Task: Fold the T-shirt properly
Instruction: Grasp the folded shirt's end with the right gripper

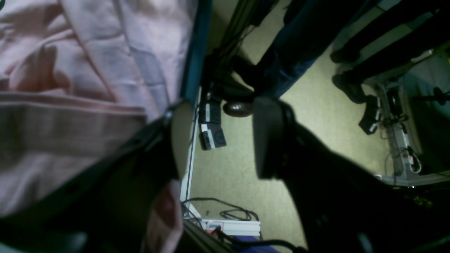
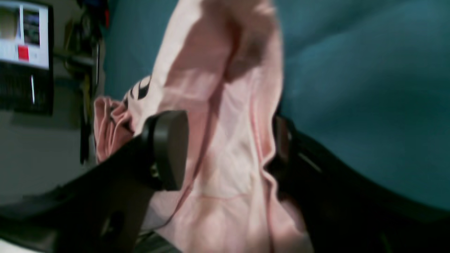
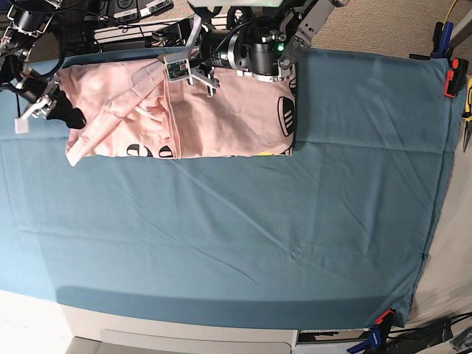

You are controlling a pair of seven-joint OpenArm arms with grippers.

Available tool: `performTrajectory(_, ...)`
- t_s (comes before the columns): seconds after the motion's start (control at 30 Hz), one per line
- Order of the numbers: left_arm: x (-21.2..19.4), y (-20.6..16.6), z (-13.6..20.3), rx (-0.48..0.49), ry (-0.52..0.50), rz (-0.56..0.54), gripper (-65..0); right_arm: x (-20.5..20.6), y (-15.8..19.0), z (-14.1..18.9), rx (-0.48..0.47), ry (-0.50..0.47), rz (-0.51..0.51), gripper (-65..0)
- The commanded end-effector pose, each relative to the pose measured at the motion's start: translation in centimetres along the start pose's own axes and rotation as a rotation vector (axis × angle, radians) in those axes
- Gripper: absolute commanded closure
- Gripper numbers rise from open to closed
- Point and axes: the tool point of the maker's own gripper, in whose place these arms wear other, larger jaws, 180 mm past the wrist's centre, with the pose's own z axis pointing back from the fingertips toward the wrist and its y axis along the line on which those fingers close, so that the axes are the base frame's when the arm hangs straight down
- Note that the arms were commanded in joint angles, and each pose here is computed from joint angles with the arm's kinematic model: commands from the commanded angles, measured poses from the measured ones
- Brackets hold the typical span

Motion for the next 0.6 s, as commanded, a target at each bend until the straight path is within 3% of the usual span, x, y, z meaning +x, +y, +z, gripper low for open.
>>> performTrajectory(0.0, 1.9, -0.4, 0.1, -0.017, -0.067, -0.011, -29.8, -1.6, 0.0, -0.5, -0.005, 0.074, -0.011, -35.6)
performTrajectory(0.33, 1.8, -0.4, 0.1, -0.016, -0.067, -0.011, -29.8, -0.8, 1.1, -0.6, 0.005, 0.072, 0.045, -33.7)
performTrajectory(0.47, 1.5, 0.1, 0.0, 0.015, -0.047, -0.003, -29.8, -0.6, 1.4, -0.6, 0.008, 0.071, 0.058, -12.8)
performTrajectory(0.57, 1.2, 0.5, 0.1, 0.032, -0.029, -0.014, -26.9, 0.1, 2.3, -0.6, 0.015, 0.064, 0.103, -2.6)
